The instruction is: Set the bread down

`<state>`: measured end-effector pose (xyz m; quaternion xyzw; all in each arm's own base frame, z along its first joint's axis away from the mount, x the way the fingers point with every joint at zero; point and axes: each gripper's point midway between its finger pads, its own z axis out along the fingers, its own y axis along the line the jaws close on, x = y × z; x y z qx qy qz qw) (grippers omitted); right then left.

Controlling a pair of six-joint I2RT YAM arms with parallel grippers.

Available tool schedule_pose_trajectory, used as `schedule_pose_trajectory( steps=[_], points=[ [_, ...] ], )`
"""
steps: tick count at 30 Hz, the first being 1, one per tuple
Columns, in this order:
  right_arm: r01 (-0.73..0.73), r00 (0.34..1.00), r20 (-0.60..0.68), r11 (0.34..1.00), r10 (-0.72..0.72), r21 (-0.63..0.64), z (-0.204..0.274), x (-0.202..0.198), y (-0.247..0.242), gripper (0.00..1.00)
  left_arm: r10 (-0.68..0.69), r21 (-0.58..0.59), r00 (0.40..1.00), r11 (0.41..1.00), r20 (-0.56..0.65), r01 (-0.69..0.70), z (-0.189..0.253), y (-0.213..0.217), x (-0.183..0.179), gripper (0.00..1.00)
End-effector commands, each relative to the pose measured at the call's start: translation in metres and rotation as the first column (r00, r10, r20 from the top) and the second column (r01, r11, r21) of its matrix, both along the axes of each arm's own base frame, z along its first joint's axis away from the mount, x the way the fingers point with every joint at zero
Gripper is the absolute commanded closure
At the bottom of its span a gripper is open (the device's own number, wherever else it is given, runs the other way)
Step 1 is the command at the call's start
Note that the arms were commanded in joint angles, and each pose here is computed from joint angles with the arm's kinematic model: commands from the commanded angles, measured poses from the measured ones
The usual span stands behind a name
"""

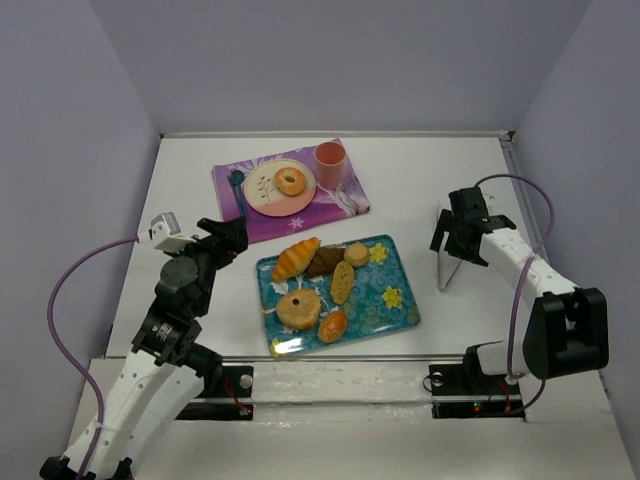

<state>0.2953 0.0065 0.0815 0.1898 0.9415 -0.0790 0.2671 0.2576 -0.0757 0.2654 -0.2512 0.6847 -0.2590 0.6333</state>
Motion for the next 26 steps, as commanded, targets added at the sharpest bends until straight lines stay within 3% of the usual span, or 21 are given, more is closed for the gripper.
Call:
schedule_pose_trajectory(
  steps=[1, 8, 14, 18, 26],
  points=[
    [0.097, 0.99, 0.109, 0.994, -0.092, -0.041, 0.044, -0.002, -0.016, 0.0, -0.006, -0.023, 1.0, 1.0, 0.021, 0.007, 0.008, 0.0, -0.003, 0.01],
    [0.106, 0.94, 0.324, 0.994, -0.101, 0.002, 0.125, -0.004, -0.019, 0.0, -0.003, -0.024, 1.0, 1.0, 0.007, 0.003, 0.01, 0.001, -0.003, 0.01],
    [0.206, 0.816, 0.536, 0.975, -0.218, 0.082, 0.184, -0.019, -0.033, 0.0, 0.0, -0.023, 1.0, 1.0, -0.014, 0.0, 0.003, 0.001, -0.003, 0.01],
    [0.225, 0.784, 0.567, 0.967, -0.251, 0.117, 0.184, -0.031, -0.035, 0.0, 0.033, -0.025, 0.998, 0.999, -0.046, -0.035, -0.008, 0.008, -0.006, 0.01],
    [0.233, 0.784, 0.569, 0.967, -0.247, 0.099, 0.173, -0.039, -0.039, 0.0, 0.054, -0.02, 0.995, 0.998, -0.08, -0.056, -0.013, 0.01, -0.005, 0.01]
  ],
)
